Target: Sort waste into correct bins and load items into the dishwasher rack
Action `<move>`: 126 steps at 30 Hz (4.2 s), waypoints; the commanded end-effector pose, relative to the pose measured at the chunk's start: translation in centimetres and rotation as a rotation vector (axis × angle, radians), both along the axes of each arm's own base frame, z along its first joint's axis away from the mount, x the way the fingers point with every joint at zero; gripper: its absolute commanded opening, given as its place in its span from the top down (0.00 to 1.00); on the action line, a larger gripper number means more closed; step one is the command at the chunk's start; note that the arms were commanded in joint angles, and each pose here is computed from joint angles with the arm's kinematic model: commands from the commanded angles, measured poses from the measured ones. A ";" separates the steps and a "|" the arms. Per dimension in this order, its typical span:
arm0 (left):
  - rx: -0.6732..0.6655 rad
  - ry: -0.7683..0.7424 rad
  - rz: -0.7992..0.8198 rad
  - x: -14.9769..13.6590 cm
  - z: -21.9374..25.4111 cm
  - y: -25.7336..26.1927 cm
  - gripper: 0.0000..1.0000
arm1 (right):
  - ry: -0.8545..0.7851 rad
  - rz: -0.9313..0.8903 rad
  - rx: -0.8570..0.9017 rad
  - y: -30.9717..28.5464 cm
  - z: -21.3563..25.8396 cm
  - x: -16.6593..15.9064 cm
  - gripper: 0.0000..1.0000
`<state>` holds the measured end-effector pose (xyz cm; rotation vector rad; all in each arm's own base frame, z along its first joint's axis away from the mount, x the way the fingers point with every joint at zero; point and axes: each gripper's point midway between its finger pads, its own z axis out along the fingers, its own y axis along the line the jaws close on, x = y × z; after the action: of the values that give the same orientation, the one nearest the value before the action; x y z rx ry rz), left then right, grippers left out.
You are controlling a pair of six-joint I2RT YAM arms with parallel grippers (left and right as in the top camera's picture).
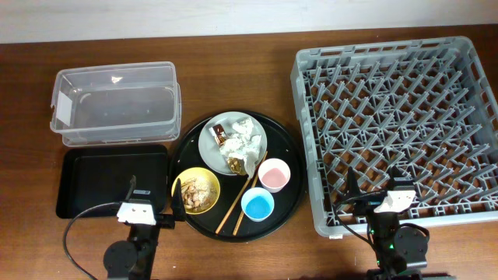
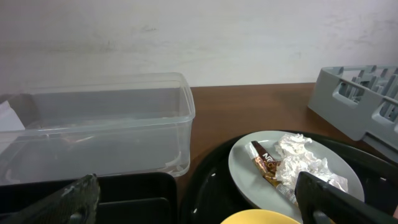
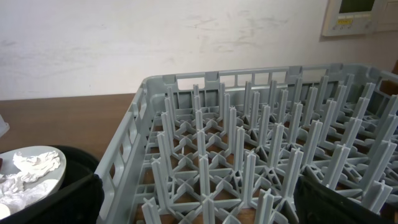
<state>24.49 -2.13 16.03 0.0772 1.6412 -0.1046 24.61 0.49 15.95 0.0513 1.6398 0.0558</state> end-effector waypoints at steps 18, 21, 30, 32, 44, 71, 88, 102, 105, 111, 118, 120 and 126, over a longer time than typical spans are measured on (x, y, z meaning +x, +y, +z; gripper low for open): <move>0.018 -0.006 -0.012 0.0 -0.1 -0.2 0.01 | 0.006 0.000 -0.004 0.0 -0.3 0.0 0.01; 0.018 -0.006 -0.012 0.0 -0.1 -0.1 0.01 | 0.006 0.000 -0.004 0.0 -0.3 0.0 0.01; 0.018 -0.007 -0.012 0.0 -0.1 -0.2 0.01 | 0.006 0.000 -0.004 0.0 -0.3 0.0 0.01; 0.018 -0.007 -0.012 0.0 -0.1 -0.2 0.01 | 0.006 0.001 -0.004 0.0 -0.3 0.0 0.01; -0.095 0.271 -0.003 -1.1 0.6 -0.3 0.01 | 0.349 0.007 0.029 0.3 2.2 -1.8 0.01; -0.111 1.069 -0.191 12.5 -13.2 -15.6 0.16 | 0.934 0.047 0.028 1.3 4.2 -2.3 0.01; -0.213 0.564 0.401 19.9 2.3 5.3 0.99 | 0.945 0.046 0.028 1.3 4.0 -2.5 0.01; -0.038 0.747 -0.203 18.9 -7.4 -17.9 0.27 | 0.980 0.045 0.027 1.3 3.4 -2.5 0.01; -0.007 0.800 -0.228 18.9 -12.4 -19.8 0.27 | 1.002 0.044 0.027 1.3 3.0 -2.4 0.01; 0.010 0.772 -0.190 19.2 -11.4 -19.3 1.00 | 1.009 0.044 0.026 1.3 2.9 -2.5 0.01; -0.086 0.582 0.225 21.1 0.8 -2.1 1.00 | 1.009 0.044 0.026 1.3 2.9 -2.5 0.01; -0.112 0.594 0.323 21.4 0.1 2.5 0.89 | 1.009 0.044 0.026 1.3 2.9 -2.5 0.01; -0.061 0.676 0.322 18.2 0.7 3.2 0.43 | 1.009 0.044 0.026 1.3 2.9 -2.5 0.01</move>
<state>44.43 2.42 14.59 -0.3651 2.2890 0.0823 21.88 1.61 18.19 0.0658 2.6673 0.0855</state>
